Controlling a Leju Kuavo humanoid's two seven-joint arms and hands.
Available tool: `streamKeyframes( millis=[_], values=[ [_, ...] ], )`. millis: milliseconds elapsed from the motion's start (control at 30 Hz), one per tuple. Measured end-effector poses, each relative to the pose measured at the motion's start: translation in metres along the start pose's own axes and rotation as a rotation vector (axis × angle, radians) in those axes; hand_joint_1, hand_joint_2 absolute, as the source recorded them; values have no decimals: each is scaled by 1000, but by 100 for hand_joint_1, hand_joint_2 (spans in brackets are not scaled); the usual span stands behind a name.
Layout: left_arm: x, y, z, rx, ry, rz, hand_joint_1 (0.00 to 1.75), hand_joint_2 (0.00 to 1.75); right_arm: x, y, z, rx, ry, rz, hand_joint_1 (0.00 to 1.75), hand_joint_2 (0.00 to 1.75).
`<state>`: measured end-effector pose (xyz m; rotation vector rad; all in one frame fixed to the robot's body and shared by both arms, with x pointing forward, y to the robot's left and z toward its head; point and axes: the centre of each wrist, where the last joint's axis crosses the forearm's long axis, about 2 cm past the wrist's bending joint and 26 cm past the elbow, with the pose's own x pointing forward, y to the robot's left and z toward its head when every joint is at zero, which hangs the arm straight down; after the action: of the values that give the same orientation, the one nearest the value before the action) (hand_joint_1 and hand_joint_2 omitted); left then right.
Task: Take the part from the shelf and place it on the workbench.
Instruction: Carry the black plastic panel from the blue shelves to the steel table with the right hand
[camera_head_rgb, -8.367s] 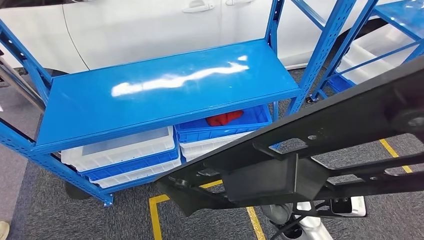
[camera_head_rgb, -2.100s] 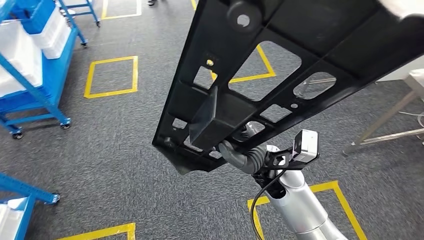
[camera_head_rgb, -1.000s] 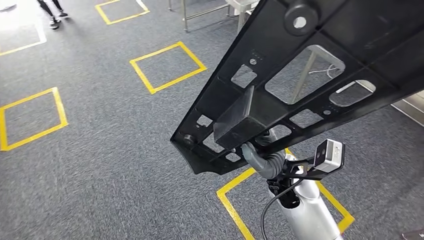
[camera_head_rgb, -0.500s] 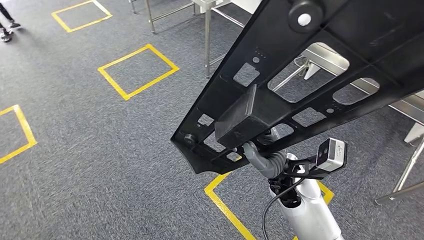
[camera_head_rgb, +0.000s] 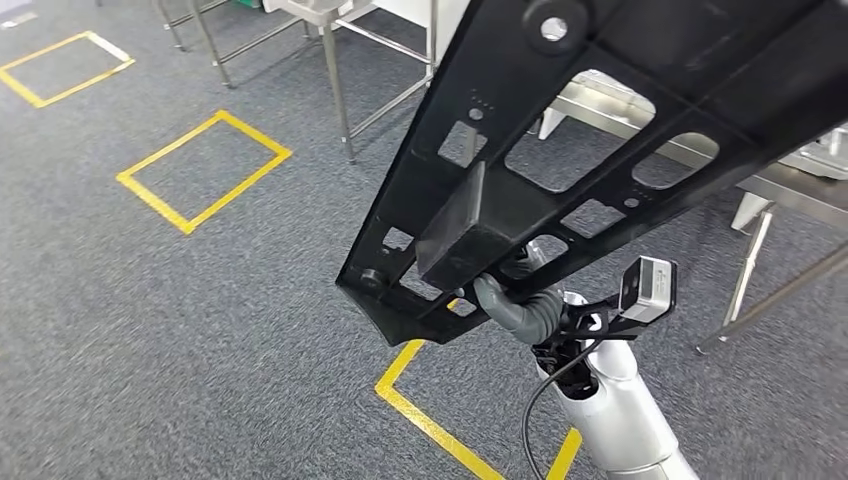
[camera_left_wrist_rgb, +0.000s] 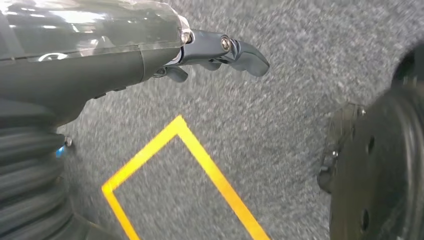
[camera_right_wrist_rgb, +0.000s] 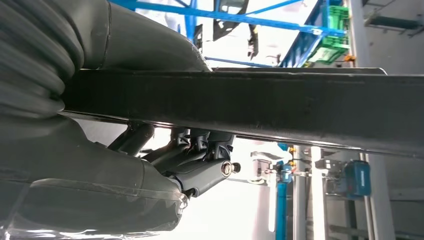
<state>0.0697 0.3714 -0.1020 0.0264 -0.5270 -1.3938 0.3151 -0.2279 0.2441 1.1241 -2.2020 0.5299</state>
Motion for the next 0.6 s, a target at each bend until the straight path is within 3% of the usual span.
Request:
streamKeyframes(
  millis=[600],
  values=[
    [6, -3, -3, 8, -10, 11, 0, 175, -8, -13, -23, 89, 47, -38, 175, 175]
  ],
)
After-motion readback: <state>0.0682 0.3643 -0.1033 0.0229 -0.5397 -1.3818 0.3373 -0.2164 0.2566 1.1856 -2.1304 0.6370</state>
